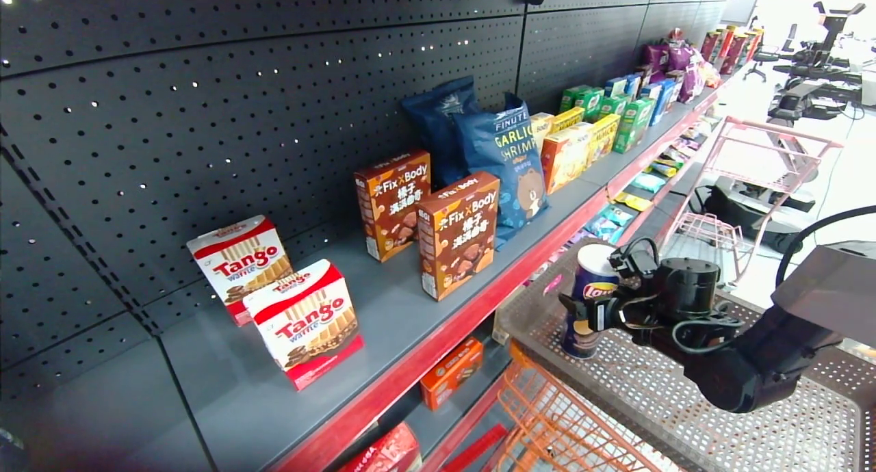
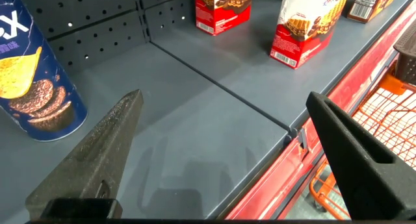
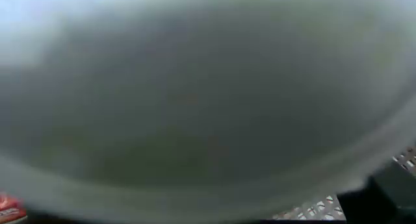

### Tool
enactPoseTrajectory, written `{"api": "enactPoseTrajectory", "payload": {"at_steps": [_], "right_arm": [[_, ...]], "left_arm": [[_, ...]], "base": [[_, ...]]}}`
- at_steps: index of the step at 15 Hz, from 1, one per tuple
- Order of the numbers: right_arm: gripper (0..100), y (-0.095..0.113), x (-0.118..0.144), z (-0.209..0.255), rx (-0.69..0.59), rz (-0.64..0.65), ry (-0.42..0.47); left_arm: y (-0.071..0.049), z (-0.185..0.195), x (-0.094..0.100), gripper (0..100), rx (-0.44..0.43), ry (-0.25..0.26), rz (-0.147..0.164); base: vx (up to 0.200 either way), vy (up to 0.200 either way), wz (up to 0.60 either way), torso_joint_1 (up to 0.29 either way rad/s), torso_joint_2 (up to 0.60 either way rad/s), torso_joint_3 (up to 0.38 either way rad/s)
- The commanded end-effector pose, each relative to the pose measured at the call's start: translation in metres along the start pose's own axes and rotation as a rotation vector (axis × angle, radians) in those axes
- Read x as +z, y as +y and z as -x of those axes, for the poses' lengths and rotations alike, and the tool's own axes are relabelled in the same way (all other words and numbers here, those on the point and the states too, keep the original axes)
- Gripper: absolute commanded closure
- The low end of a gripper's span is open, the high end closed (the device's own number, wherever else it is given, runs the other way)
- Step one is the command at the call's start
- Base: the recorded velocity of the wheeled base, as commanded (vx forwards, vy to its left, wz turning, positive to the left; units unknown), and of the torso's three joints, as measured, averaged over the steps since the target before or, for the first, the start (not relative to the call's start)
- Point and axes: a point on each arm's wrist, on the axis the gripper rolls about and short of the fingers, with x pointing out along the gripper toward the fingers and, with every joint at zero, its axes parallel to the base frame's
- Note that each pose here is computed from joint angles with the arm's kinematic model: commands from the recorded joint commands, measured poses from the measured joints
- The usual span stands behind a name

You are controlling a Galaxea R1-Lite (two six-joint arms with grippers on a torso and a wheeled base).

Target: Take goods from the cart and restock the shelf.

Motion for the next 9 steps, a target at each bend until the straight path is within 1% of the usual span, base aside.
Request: {"api": "enactPoseTrajectory", "payload": {"at_steps": [1, 2, 5, 7, 8, 9], "right_arm": [[0, 0.001, -0.009, -0.009, 0.008, 0.0, 0.015], [100, 0.0, -0.011, -0.011, 0.006, 0.0, 0.003], [100, 0.002, -0.01, -0.008, -0.001, 0.004, -0.015], [100, 0.006, 0.003, 0.004, 0.008, 0.007, -0.04], [100, 0.009, 0.016, 0.016, 0.013, 0.01, -0.065], [100, 0.015, 0.036, 0.037, 0.027, 0.016, -0.104]], "left_arm": [[0.0, 0.0, 0.0, 0, 0.0, -0.001, 0.0], [0.0, 0.0, 0.0, 0, 0.0, -0.001, 0.0], [0.0, 0.0, 0.0, 0, 0.0, -0.001, 0.0], [0.0, 0.0, 0.0, 0, 0.0, -0.001, 0.0], [0.0, 0.0, 0.0, 0, 0.0, -0.001, 0.0], [0.0, 0.0, 0.0, 0, 0.0, -0.001, 0.0]], "base": [[0.0, 0.0, 0.0, 0.0, 0.0, 0.0], [0.0, 0.0, 0.0, 0.0, 0.0, 0.0], [0.0, 0.0, 0.0, 0.0, 0.0, 0.0], [0.0, 0.0, 0.0, 0.0, 0.0, 0.0], [0.0, 0.0, 0.0, 0.0, 0.0, 0.0], [0.0, 0.0, 0.0, 0.0, 0.0, 0.0]]}}
